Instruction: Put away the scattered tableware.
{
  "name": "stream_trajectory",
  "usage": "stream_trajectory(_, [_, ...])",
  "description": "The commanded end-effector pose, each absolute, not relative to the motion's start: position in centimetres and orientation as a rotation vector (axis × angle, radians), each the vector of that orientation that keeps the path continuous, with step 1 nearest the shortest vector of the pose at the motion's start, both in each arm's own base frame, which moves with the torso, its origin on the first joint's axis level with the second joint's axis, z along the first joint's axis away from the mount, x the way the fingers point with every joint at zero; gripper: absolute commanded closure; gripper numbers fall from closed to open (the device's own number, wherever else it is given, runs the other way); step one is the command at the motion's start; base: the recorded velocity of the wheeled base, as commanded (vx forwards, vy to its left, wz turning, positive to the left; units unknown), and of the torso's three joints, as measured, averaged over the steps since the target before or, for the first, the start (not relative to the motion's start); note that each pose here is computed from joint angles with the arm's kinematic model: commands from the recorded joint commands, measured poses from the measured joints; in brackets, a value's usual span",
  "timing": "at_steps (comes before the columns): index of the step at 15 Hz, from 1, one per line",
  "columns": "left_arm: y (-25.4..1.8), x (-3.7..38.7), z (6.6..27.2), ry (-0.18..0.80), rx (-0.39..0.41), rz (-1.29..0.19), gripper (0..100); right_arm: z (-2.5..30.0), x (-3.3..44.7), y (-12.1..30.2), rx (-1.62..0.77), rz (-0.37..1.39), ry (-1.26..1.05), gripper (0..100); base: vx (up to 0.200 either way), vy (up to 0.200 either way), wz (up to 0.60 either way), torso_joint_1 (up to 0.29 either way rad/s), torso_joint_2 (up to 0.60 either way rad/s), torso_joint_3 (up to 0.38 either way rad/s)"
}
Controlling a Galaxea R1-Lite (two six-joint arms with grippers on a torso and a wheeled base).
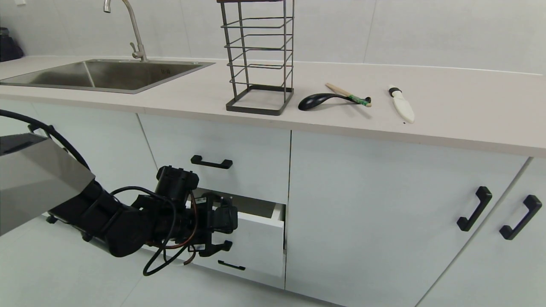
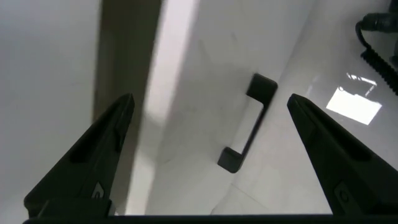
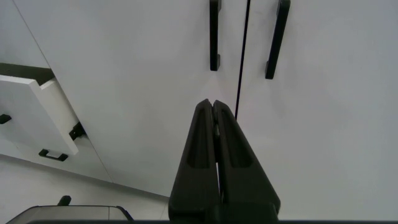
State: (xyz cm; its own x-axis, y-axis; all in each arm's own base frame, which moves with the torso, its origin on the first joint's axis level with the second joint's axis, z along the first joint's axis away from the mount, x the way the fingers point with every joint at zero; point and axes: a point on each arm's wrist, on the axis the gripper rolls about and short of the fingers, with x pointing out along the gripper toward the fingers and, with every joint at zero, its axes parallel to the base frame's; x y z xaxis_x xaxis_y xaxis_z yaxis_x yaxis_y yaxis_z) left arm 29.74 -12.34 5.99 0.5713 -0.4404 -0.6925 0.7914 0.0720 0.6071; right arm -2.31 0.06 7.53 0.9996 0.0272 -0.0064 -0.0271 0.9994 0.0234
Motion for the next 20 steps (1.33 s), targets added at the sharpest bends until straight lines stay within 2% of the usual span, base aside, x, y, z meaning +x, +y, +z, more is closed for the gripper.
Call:
stream_trajectory(1, [-12.5,29.4,6.8,0.34,1.17,-0.948,0,7.5,-2.3,0.1,0.023,0.028,0.008,100,0.0,0.0,0.0,0.0,0.0,0.0])
stream_trajectory(4, [-12.9,29.5,4.8,0.385,1.173,-0.989,0,7.5,-2.3,0.1,0.023,0.028,0.008,100,0.0,0.0,0.0,0.0,0.0,0.0])
stream_trajectory(7, [-13.4,29.2,4.3,0.394,1.176,-1.016,0,7.5,-2.3,0.1,0.023,0.028,0.008,100,0.0,0.0,0.0,0.0,0.0,0.0])
stream_trajectory(9, [-12.9,27.3,5.1,0.38,1.163,-1.045,0,7.5,-2.3,0.1,0.023,0.028,0.008,100,0.0,0.0,0.0,0.0,0.0,0.0])
stream_trajectory(13, [-10.0,20.9,6.4,0.408,1.154,-1.065,0,7.5,-2.3,0.1,0.023,0.028,0.008,100,0.0,0.0,0.0,0.0,0.0,0.0])
stream_trajectory(16, [-9.7,20.1,7.7,0.358,1.16,-1.042,0,7.5,-2.3,0.1,0.023,0.028,0.008,100,0.0,0.0,0.0,0.0,0.0,0.0])
stream_trajectory(20, [-10.3,19.6,7.4,0.358,1.164,-1.085,0,7.5,-2.3,0.1,0.023,0.028,0.008,100,0.0,0.0,0.0,0.0,0.0,0.0])
